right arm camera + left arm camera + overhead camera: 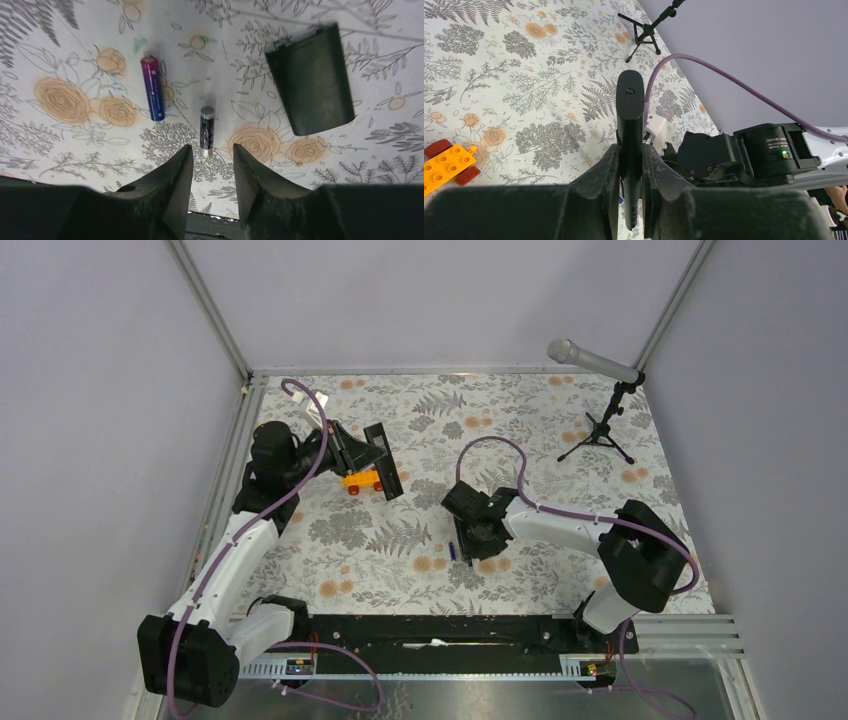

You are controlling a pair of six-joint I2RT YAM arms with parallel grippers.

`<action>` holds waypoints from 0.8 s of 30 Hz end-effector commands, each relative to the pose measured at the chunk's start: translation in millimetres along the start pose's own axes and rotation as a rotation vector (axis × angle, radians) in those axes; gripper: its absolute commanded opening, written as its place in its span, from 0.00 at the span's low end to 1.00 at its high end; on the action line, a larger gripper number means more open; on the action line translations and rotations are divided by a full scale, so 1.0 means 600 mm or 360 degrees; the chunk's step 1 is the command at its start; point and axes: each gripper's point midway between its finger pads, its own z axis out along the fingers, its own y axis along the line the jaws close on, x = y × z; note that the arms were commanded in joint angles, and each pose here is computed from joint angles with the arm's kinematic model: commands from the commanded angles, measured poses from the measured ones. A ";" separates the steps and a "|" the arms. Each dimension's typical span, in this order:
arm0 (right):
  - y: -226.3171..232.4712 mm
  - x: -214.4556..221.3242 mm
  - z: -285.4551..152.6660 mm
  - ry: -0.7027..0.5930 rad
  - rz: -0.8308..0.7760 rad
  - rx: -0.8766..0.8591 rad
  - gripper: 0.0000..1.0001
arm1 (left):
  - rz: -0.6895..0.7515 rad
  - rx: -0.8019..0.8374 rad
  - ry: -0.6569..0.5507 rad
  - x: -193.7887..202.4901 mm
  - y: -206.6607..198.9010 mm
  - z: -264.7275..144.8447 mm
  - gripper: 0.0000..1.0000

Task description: Load the batteries into the remote control

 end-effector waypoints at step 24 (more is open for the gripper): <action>0.000 0.034 0.033 0.0144 0.0028 0.0017 0.28 | 0.0054 0.0056 -0.0049 -0.017 -0.015 -0.002 0.00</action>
